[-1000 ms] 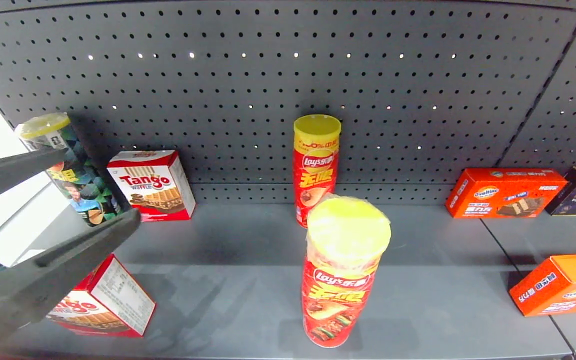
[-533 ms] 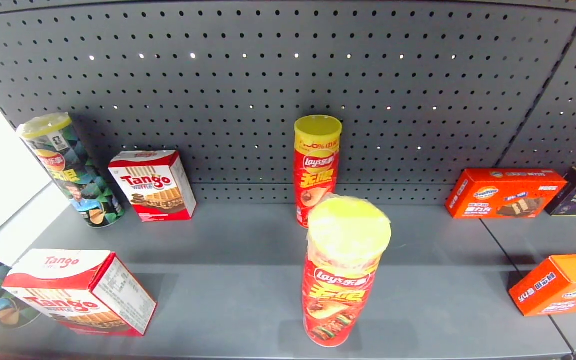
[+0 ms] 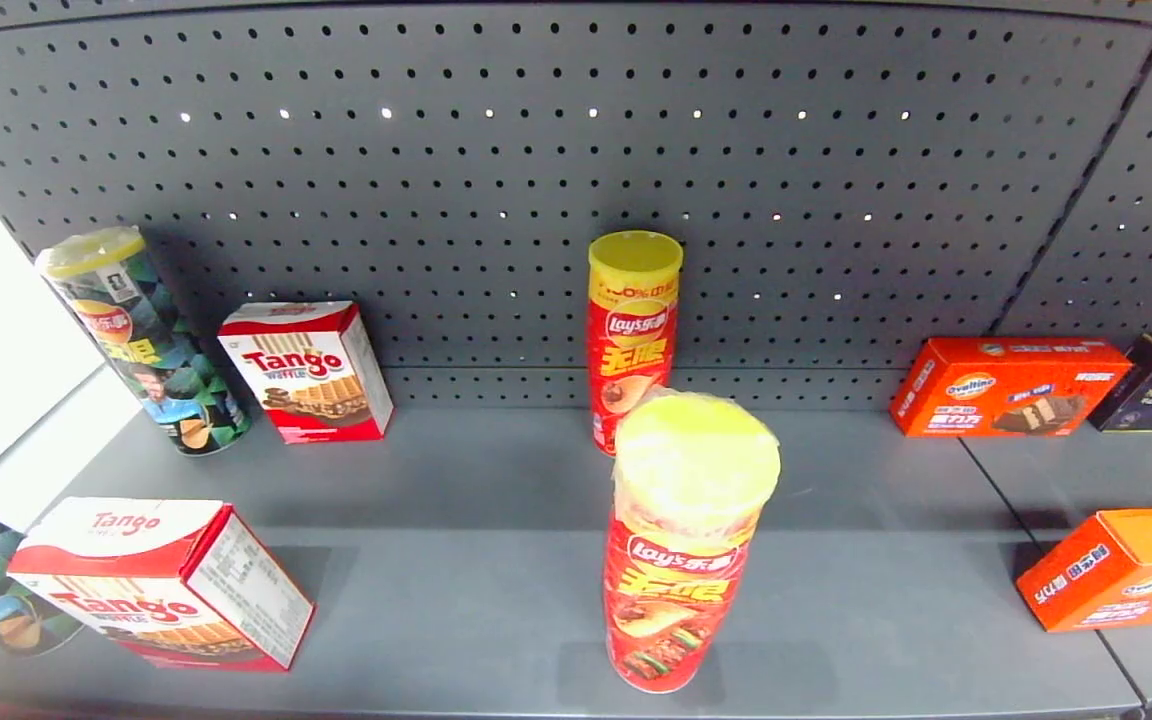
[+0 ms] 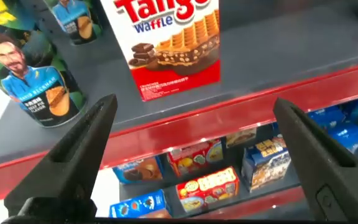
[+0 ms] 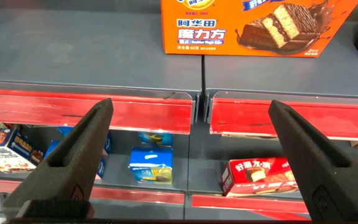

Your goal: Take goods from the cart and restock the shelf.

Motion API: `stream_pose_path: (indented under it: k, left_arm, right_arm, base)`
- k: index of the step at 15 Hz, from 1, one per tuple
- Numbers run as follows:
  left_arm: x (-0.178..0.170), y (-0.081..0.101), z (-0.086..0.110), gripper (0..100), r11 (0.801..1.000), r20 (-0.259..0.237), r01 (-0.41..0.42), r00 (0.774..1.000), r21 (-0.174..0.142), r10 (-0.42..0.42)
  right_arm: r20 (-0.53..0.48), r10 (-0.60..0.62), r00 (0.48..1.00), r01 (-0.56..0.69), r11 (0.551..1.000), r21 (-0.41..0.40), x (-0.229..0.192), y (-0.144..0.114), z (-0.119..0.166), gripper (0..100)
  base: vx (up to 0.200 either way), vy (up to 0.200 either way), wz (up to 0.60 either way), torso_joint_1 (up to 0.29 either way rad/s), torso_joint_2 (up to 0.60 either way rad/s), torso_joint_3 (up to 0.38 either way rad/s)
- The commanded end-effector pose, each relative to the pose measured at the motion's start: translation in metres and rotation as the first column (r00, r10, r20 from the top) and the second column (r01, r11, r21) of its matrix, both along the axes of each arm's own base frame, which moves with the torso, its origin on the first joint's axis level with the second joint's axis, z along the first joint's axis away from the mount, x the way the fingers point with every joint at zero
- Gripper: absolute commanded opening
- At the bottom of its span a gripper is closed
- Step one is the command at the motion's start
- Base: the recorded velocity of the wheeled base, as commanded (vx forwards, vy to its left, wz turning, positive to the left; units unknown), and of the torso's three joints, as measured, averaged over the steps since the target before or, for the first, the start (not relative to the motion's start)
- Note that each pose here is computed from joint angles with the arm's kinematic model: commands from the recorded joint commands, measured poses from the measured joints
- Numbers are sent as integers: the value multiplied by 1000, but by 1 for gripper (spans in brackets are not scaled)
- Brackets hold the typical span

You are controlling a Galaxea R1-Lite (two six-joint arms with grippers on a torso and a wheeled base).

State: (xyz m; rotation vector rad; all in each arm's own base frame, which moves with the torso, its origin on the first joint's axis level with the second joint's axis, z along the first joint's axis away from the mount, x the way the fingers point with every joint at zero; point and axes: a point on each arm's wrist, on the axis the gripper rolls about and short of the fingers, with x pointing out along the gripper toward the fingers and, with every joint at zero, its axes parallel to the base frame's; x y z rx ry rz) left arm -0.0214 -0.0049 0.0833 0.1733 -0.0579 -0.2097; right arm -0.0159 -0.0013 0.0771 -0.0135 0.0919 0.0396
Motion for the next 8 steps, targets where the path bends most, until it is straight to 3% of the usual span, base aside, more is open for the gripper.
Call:
stream_pose_path:
  k: [1, 8]
  left_arm:
    - [-2, 0, -1, 100, 1000, 24, -2, 1000, -2, 2]
    - [-2, 0, -1, 100, 1000, 19, 9, 1000, -26, -8]
  right_arm:
    - [0, 1, 1000, -1, 1000, 1, 0, 0, 0, 100]
    - [-1, 1, 1000, -1, 1000, -1, 0, 0, 0, 100]
  base:
    - [0, 0, 0, 0, 0, 0]
    - [0, 0, 0, 0, 0, 0]
